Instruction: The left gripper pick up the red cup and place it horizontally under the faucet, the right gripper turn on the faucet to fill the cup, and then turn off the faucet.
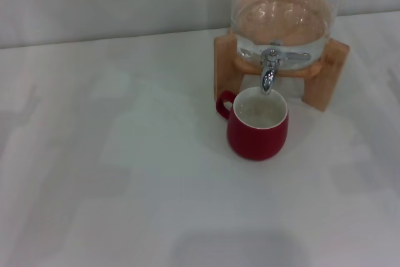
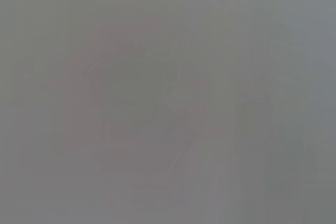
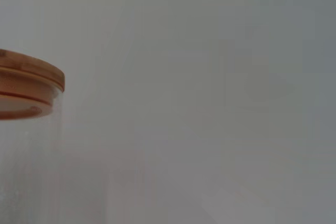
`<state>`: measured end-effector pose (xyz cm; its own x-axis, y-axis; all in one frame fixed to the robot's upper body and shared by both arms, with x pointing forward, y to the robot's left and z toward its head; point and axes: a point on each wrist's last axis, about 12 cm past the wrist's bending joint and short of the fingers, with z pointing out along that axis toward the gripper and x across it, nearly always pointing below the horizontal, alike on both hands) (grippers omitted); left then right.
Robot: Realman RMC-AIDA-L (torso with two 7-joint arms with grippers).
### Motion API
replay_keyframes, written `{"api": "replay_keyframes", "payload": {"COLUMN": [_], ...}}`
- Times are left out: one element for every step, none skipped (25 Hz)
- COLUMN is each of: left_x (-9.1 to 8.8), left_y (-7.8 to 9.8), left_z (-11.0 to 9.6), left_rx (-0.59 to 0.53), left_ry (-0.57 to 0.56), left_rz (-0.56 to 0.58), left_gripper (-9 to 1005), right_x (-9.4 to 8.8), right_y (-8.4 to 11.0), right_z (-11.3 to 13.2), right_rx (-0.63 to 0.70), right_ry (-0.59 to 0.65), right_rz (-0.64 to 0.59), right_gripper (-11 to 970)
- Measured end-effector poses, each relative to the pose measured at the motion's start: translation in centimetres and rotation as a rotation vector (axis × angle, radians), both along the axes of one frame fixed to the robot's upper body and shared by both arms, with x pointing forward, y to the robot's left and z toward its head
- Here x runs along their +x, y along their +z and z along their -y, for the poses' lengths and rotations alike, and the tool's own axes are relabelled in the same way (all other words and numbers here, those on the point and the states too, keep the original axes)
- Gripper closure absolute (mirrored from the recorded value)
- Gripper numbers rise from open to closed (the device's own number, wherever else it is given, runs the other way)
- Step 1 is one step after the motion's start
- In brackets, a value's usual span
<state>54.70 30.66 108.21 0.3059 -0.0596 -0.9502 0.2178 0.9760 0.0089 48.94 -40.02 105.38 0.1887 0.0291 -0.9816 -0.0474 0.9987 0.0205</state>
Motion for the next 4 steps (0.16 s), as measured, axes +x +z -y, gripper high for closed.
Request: {"api": "replay_keyframes", "payload": {"left_x": [0.02, 0.04, 0.07, 0.09], "left_y": [-0.15, -0.39, -0.5, -0.65], "left_z": [-0.01, -0.06, -0.09, -0.11], "left_rx": [0.001, -0.001, -0.005, -0.011], "left_ry": [0.007, 0.016, 0.022, 0.028], "left_rz": [-0.003, -0.01, -0.014, -0.019], "left_gripper": [120, 120, 120, 120], "right_x": [0.06, 0.1, 0.15, 0.22], "right_y": [0.06, 0.11, 0.16, 0.23], "right_z": [0.07, 0.14, 0.2, 0.27], "right_rx": [-0.001, -0.002, -0.003, -0.004], "right_ry": [-0.002, -0.004, -0.006, -0.007], "right_rz": [0.001, 0.002, 0.004, 0.005], "right_gripper": [338, 338, 338, 338]}}
